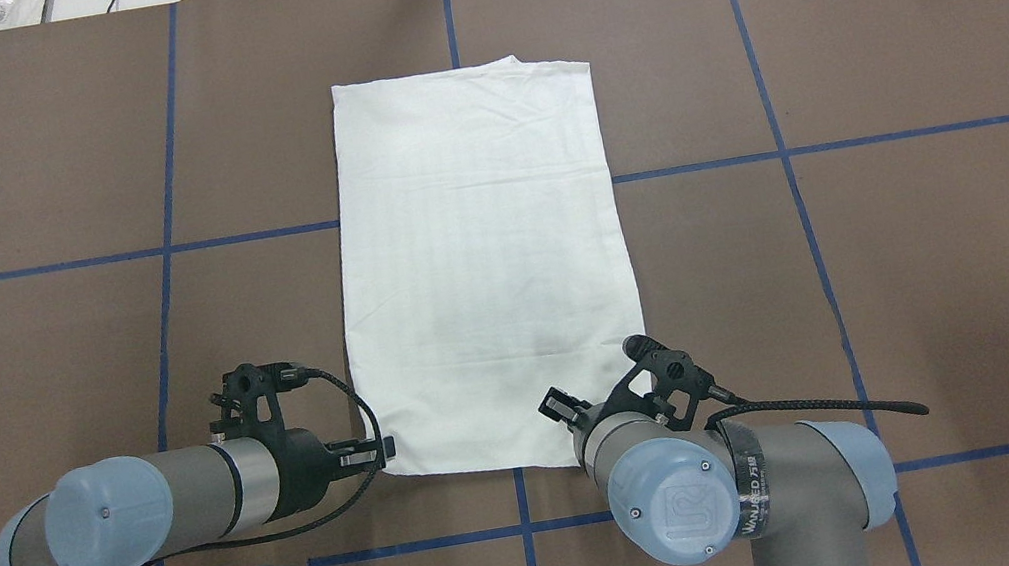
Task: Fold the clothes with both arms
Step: 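Slide the right gripper under the shirt's near corner while the left gripper holds its corner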
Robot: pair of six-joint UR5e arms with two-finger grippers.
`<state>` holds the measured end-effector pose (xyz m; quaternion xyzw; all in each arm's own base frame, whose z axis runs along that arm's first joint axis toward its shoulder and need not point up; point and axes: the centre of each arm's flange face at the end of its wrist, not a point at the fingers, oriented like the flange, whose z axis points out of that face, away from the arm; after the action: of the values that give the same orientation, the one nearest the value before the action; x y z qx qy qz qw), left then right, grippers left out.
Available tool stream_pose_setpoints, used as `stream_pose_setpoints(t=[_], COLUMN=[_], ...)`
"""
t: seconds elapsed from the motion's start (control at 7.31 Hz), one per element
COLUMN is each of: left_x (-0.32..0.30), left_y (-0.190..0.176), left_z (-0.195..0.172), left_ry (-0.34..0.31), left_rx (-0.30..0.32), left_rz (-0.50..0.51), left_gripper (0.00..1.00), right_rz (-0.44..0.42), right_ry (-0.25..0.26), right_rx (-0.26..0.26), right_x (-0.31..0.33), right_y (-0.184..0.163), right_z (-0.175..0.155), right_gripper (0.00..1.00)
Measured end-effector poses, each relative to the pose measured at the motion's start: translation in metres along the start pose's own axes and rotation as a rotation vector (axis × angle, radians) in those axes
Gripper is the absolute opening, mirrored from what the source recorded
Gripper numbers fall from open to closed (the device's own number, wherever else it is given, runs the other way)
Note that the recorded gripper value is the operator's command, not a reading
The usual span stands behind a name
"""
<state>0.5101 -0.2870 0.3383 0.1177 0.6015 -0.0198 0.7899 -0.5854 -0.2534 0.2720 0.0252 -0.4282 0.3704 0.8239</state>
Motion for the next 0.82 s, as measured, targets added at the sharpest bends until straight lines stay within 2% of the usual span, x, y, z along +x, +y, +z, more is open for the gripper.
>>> stream_pose_setpoints(t=[0.55, 0.68, 0.82], left_x=[0.0008, 0.0007, 0.0007], left_y=[-0.0002, -0.0001, -0.0002], left_z=[0.0001, 0.0001, 0.0001], left_ry=[0.001, 0.001, 0.0], left_rx=[0.0, 0.0, 0.0], left_rz=[0.0, 0.0, 0.0], left_gripper=[0.0, 0.0, 0.0], right_rz=[-0.016, -0.018, -0.019], right_ry=[0.023, 0.027, 0.031], right_rx=[0.006, 0.008, 0.009], right_x=[0.0028, 0.0035, 0.0037], right_y=[0.0008, 0.0009, 0.001], right_z=[0.0021, 0.0026, 0.0028], right_gripper=[0.65, 0.6, 0.32])
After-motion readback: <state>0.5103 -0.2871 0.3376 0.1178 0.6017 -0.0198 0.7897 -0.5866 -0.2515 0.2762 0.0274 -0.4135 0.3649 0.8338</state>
